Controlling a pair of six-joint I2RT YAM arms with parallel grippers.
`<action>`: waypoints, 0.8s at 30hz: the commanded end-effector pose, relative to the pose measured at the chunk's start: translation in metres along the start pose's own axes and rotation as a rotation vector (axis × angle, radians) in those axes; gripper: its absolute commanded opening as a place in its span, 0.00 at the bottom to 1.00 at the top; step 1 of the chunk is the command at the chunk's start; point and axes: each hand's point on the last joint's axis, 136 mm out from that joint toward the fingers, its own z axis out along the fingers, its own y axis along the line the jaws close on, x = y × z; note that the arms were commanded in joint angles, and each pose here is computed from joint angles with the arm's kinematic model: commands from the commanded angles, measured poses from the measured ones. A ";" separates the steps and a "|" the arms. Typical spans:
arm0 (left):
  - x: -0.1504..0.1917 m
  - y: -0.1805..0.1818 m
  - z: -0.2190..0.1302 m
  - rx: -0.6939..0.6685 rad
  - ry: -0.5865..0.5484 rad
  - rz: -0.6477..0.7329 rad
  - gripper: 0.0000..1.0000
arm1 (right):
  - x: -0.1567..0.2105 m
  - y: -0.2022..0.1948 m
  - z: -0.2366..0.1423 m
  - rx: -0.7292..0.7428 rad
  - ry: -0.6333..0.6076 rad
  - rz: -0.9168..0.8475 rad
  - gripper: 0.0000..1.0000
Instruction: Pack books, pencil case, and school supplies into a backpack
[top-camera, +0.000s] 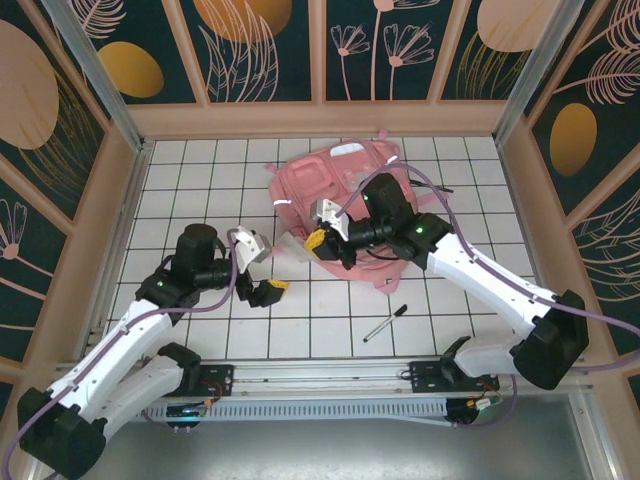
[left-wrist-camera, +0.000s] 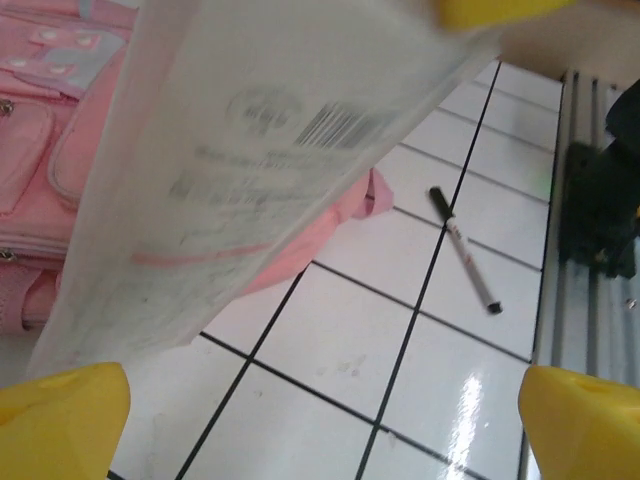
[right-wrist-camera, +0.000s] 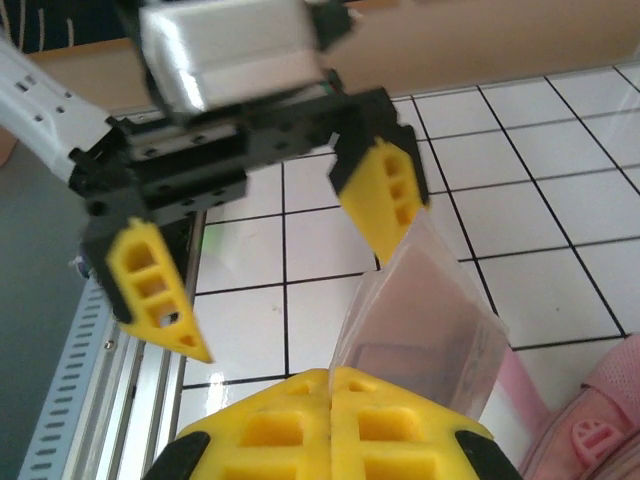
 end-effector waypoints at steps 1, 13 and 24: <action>-0.004 0.005 -0.002 -0.030 0.004 0.193 0.99 | -0.022 0.020 -0.016 -0.040 -0.035 -0.146 0.00; -0.014 -0.009 -0.014 -0.018 -0.051 0.403 0.87 | -0.022 0.035 -0.020 -0.021 0.037 -0.241 0.00; -0.010 -0.044 -0.007 0.242 -0.101 0.377 0.59 | -0.081 0.027 -0.035 0.105 -0.129 -0.397 0.00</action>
